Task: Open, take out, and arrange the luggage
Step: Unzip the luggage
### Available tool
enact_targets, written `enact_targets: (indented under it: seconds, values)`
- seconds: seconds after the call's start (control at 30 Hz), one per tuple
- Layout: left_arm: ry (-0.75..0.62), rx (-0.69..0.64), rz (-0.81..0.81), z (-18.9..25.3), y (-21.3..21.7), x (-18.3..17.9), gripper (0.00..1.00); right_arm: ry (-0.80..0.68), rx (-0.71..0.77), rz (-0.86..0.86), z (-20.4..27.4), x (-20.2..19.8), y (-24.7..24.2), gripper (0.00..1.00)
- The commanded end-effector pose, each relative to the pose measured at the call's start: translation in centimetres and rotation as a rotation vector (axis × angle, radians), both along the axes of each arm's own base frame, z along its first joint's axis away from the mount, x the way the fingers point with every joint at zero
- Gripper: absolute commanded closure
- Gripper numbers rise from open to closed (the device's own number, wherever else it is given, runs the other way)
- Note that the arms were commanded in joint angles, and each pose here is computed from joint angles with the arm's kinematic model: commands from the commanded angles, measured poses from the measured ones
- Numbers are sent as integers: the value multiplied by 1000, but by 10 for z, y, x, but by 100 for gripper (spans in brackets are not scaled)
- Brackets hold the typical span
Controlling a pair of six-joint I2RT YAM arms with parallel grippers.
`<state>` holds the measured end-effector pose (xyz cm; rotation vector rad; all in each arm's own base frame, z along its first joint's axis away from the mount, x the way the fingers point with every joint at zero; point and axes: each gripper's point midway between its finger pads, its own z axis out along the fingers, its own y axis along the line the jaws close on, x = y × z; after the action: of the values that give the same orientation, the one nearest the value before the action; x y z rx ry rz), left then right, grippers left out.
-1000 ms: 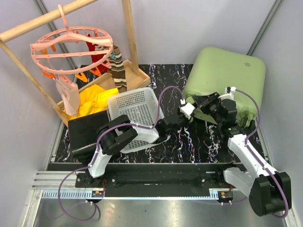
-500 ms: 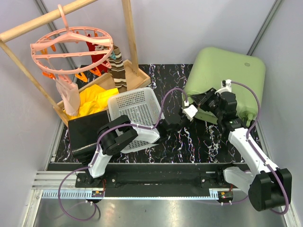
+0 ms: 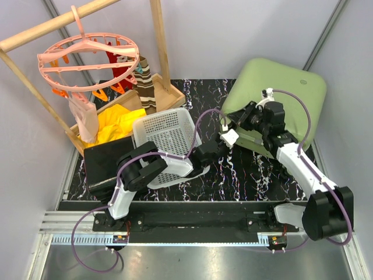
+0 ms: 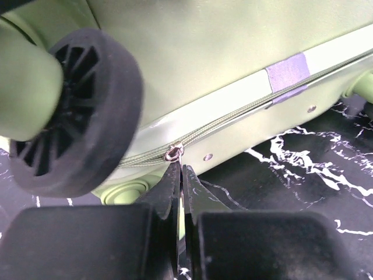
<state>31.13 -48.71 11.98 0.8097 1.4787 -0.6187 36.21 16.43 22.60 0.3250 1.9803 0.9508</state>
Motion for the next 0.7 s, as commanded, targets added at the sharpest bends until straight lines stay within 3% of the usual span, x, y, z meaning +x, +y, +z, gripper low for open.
enact_targets:
  seconds: [0.0, 0.47, 0.67]
  values:
    - [-25, -111, -214, 41, -22, -50, 100, 141, -84, 171, -52, -12, 33, 99]
    - [18, -113, -194, 38, -1, -24, 100, 128, -79, 225, -49, 17, 58, 99]
    - [27, -123, -234, 41, -8, -30, 100, 123, -110, 176, -48, 11, 44, 92]
